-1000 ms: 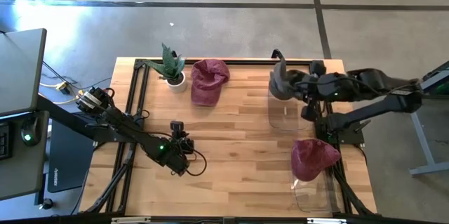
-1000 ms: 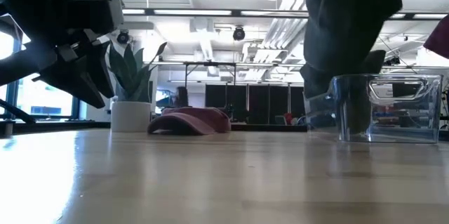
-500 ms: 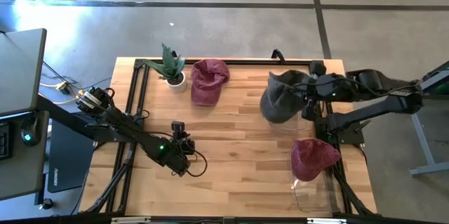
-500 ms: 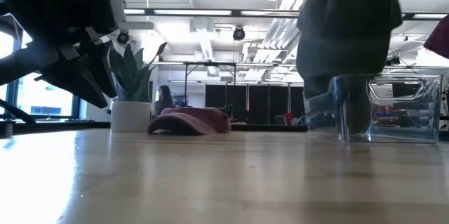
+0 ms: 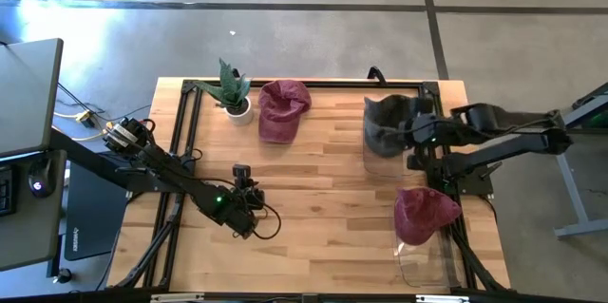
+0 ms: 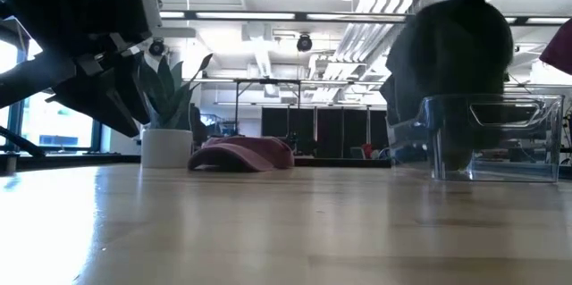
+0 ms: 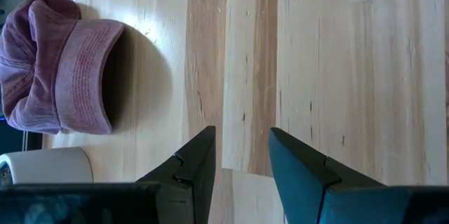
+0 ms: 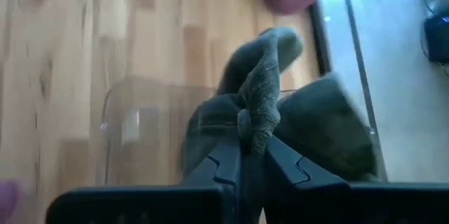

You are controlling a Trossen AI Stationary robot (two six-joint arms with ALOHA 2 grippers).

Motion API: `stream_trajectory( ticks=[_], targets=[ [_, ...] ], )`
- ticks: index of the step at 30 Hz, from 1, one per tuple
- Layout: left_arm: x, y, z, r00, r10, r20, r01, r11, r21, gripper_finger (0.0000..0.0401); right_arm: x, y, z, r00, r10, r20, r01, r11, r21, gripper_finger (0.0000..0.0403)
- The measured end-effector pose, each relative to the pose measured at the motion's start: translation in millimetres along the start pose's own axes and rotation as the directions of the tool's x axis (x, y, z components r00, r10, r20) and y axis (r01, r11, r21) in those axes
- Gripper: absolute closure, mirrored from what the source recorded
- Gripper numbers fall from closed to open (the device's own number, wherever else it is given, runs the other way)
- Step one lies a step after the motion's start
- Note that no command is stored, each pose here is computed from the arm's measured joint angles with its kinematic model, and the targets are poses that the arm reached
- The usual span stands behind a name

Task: Pick & Place hat
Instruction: Put the black cap into the top transparent bin

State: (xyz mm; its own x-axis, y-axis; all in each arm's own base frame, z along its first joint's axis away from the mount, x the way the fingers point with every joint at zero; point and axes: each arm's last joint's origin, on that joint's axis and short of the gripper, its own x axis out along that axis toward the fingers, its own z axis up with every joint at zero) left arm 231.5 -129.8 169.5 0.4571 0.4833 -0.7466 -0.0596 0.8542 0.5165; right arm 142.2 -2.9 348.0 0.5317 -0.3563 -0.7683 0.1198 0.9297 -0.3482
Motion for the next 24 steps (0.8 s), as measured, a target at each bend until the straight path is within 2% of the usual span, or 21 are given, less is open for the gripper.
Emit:
stream_trajectory(
  ticks=[3,7,14,17,22,24],
  targets=[
    [0,0,0,1.0,-0.001,0.002,0.001,1.0,-0.002,0.0274,19,8,-9,0.998,-0.015,-0.058,0.011,0.997,-0.071,0.0373],
    [0,0,0,1.0,-0.001,0.003,0.001,1.0,-0.003,0.0274,41,14,-20,0.982,-0.161,-0.1,0.142,0.974,-0.178,0.0374],
    [0,0,0,1.0,-0.002,0.003,0.002,1.0,-0.002,0.0274,60,16,-25,0.924,-0.373,-0.079,0.32,0.871,-0.373,0.037],
    [0,0,1,1.0,-0.003,0.008,0.003,1.0,-0.001,0.0274,65,14,-27,0.905,-0.418,-0.081,0.356,0.847,-0.395,0.036],
    [0,-1,3,1.0,-0.011,0.022,0.011,1.0,0.0,0.0274,82,11,-36,0.882,-0.455,-0.122,0.38,0.841,-0.385,0.035],
    [0,-1,3,1.0,-0.015,0.022,0.015,1.0,0.002,0.0274,89,9,-39,0.855,-0.505,-0.122,0.424,0.814,-0.398,0.0343]
  ],
)
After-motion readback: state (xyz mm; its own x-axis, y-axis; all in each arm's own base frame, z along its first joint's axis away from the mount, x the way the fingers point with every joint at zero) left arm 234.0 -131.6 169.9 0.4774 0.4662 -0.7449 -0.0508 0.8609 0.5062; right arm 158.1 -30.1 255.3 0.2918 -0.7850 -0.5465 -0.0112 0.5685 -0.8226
